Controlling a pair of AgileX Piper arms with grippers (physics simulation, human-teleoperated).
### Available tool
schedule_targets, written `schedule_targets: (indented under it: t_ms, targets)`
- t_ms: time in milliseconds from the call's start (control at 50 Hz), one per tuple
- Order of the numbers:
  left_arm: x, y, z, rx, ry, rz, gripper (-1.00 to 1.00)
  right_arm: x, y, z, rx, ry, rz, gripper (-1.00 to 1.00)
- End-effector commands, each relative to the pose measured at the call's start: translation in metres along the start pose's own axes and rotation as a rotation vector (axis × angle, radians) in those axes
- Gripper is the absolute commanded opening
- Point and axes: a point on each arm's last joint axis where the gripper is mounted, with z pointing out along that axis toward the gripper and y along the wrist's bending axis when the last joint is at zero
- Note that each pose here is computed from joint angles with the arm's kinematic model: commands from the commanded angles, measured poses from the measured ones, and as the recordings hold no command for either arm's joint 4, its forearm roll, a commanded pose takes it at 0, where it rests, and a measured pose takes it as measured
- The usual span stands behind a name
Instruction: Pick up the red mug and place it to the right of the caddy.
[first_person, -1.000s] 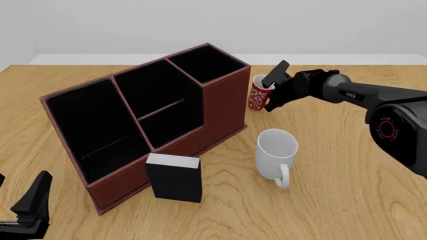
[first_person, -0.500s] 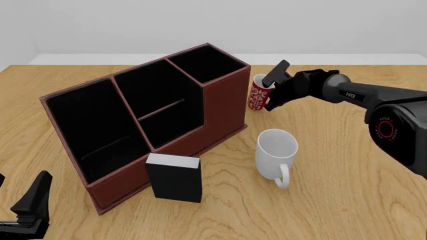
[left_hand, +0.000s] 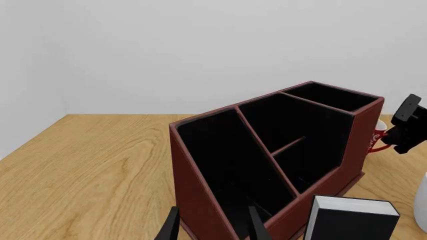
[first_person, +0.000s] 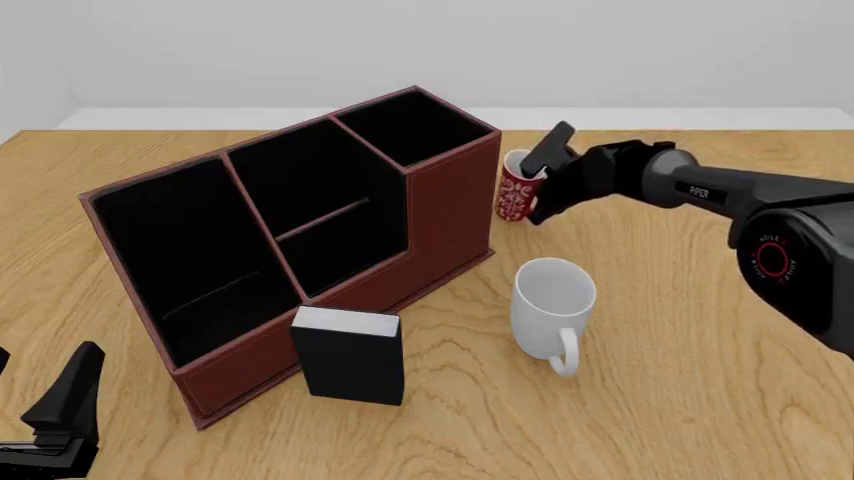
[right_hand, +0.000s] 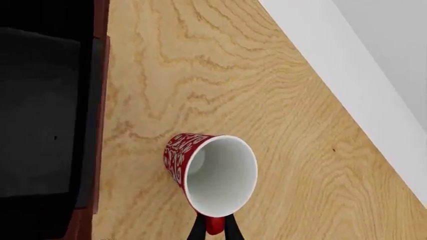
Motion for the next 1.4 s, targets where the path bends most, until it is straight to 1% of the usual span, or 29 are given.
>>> schedule_targets:
  t_ms: [20,220,420,440,620,680,900,1020,1120,1140,1180,1200,1240,1280,1300,1400]
  targets:
    - [0.000,0.000,0.000,0.000,0.000,0.000,1.00,0.003,0.019,0.006,-0.052,0.020,0.002,-1.00]
    - [0.000,0.000,0.000,0.000,0.000,0.000,1.00,0.002,0.023,0.003,-0.058,0.020,0.002,-1.00]
    - [0.000,0.000,0.000,0.000,0.000,0.000,1.00,0.001,0.022,0.001,-0.055,0.016,0.001,-1.00]
    - [0.000,0.000,0.000,0.000,0.000,0.000,1.00,0.000,0.024,0.001,-0.059,0.016,-0.003,-1.00]
    - [0.000,0.000,0.000,0.000,0.000,0.000,1.00,-0.002,0.023,-0.003,-0.056,0.011,-0.004,-1.00]
    - [0.000,0.000,0.000,0.000,0.000,0.000,1.00,-0.003,0.025,-0.004,-0.060,0.011,-0.008,-1.00]
    - [0.000,0.000,0.000,0.000,0.000,0.000,1.00,-0.008,0.024,-0.008,-0.060,0.005,-0.004,-1.00]
    - [0.000,0.000,0.000,0.000,0.000,0.000,1.00,-0.009,0.028,-0.010,-0.066,0.004,-0.006,-1.00]
    - [0.000,0.000,0.000,0.000,0.000,0.000,1.00,-0.009,0.024,-0.010,-0.059,0.003,0.001,-1.00]
    - [0.000,0.000,0.000,0.000,0.000,0.000,1.00,-0.010,0.029,-0.011,-0.068,0.004,-0.006,-1.00]
    - [0.000,0.000,0.000,0.000,0.000,0.000,1.00,-0.009,0.025,-0.010,-0.060,0.003,0.000,-1.00]
    - [0.000,0.000,0.000,0.000,0.000,0.000,1.00,-0.009,0.028,-0.010,-0.067,0.004,-0.005,-1.00]
    - [0.000,0.000,0.000,0.000,0.000,0.000,1.00,-0.008,0.024,-0.009,-0.059,0.004,0.000,-1.00]
    - [0.000,0.000,0.000,0.000,0.000,0.000,1.00,-0.010,0.026,-0.010,-0.064,0.004,-0.002,-1.00]
    - [0.000,0.000,0.000,0.000,0.000,0.000,1.00,-0.010,0.023,-0.010,-0.059,0.003,0.003,1.00]
    - [0.000,0.000,0.000,0.000,0.000,0.000,1.00,-0.011,0.026,-0.010,-0.065,0.004,0.001,1.00]
